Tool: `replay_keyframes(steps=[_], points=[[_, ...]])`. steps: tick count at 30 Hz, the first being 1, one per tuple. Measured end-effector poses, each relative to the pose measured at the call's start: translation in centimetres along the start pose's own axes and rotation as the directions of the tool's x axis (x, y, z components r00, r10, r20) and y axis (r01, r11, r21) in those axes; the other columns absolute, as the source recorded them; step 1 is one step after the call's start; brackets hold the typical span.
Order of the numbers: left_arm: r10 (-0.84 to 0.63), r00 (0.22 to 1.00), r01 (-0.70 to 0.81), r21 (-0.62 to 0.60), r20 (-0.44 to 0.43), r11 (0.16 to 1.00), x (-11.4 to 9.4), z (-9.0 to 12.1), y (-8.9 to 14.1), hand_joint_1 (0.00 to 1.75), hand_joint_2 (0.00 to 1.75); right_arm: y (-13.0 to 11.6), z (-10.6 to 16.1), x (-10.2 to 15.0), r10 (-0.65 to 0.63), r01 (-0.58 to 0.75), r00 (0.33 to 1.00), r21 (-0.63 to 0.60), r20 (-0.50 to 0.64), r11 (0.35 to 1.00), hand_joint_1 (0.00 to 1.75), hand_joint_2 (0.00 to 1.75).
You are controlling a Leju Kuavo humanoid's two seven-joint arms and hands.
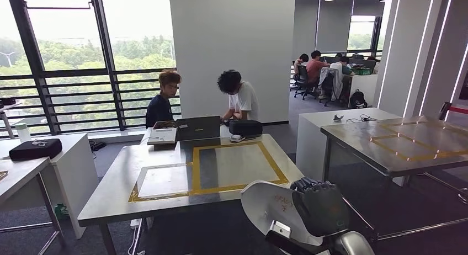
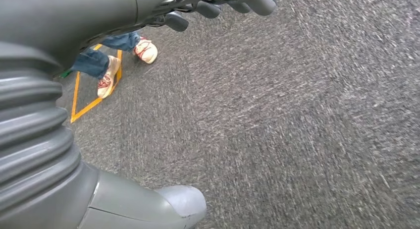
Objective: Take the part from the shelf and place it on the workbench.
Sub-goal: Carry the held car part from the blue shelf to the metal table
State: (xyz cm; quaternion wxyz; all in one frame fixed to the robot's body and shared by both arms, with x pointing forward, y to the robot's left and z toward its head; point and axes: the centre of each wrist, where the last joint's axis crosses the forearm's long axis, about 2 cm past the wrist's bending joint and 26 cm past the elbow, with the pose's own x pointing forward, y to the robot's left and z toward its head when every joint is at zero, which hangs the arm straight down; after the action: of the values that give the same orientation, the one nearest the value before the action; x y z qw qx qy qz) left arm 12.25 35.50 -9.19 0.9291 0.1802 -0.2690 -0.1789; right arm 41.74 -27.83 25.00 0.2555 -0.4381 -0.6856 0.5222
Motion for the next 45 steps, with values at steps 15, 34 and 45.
replay_keyframes(steps=[15, 34, 45], points=[[0.0, 1.0, 0.0, 0.003, -0.005, 1.0, -0.36, 0.09, 0.06, 0.0, 1.75, -0.21, -0.28, 0.01, 0.003, -0.003, 1.0, 0.007, 0.016, 1.0, 1.75, 1.75], [-0.002, 1.0, 0.002, 0.006, -0.013, 1.0, -0.54, 0.17, -0.02, 0.0, 1.75, -0.15, -0.31, -0.05, 0.006, -0.006, 0.999, 0.004, 0.038, 1.0, 1.75, 1.75], [-0.01, 1.0, 0.01, 0.004, -0.013, 1.0, -0.38, 0.11, 0.02, 0.0, 1.75, -0.21, -0.21, -0.39, 0.013, -0.013, 0.999, 0.004, 0.031, 1.0, 1.75, 1.75]])
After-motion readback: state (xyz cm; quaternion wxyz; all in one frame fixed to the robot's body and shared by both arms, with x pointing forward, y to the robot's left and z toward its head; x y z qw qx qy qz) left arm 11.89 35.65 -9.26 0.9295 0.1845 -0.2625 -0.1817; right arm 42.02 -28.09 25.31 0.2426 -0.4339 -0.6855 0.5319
